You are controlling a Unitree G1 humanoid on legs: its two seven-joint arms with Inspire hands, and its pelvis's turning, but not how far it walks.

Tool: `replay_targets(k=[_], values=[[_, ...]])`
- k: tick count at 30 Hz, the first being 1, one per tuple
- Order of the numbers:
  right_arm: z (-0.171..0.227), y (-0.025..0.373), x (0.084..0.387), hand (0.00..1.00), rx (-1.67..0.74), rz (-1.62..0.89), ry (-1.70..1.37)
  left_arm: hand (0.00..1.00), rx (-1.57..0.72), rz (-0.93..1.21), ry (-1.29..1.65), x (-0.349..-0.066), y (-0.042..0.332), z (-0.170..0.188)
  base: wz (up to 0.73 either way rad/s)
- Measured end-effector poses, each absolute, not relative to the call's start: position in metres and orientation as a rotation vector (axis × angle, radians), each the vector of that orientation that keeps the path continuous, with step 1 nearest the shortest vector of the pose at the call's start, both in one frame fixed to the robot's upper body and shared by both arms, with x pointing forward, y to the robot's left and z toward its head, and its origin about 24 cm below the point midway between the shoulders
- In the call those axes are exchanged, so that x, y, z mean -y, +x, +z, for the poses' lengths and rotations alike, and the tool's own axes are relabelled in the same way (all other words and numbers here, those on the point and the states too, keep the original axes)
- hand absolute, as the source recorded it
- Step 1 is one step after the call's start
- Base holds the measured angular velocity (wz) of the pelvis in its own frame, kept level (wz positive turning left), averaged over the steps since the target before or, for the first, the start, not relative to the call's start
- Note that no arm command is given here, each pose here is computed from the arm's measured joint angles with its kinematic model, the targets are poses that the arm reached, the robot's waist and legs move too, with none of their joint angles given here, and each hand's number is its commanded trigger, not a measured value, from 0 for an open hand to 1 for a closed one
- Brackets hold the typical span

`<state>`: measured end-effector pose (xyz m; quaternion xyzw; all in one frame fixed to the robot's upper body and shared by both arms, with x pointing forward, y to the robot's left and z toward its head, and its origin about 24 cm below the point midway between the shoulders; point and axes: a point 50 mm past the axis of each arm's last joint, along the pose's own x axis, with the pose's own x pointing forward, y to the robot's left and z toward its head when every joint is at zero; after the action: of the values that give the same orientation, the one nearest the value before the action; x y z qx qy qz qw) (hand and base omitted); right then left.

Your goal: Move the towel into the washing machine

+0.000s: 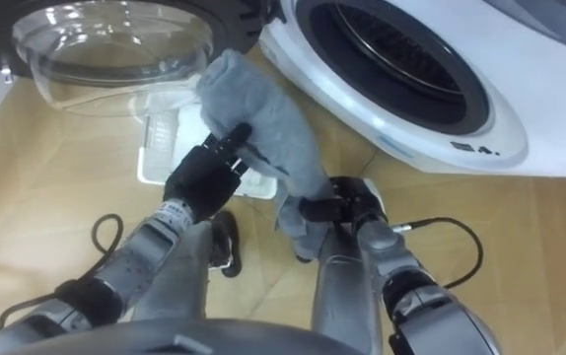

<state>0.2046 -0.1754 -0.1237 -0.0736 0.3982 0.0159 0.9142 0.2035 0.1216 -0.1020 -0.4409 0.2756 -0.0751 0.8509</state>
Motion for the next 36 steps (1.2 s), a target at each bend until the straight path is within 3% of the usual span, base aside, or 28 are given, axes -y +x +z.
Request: replay_targets(k=[12,21,31,36], values=[[-0.118,0.209,0.21,1.0,-0.809,-0.304,0.189,0.0,-0.718,0.112,-0.64,-0.155,0.193,-0.118,0.04],[-0.12,0.205,0.22,1.0,-0.821,-0.422,0.316,0.0,-0.784,0.258,-0.519,-0.172,0.181,-0.128,0.01],[-0.12,0.206,0.228,1.0,-0.814,-0.538,0.539,0.0,-0.808,0.308,-0.497,-0.178,0.177,-0.131,-0.02],[-0.105,0.226,0.24,1.0,-0.768,-0.551,0.637,0.0,-0.785,0.328,-0.476,-0.19,0.181,-0.126,-0.02]])
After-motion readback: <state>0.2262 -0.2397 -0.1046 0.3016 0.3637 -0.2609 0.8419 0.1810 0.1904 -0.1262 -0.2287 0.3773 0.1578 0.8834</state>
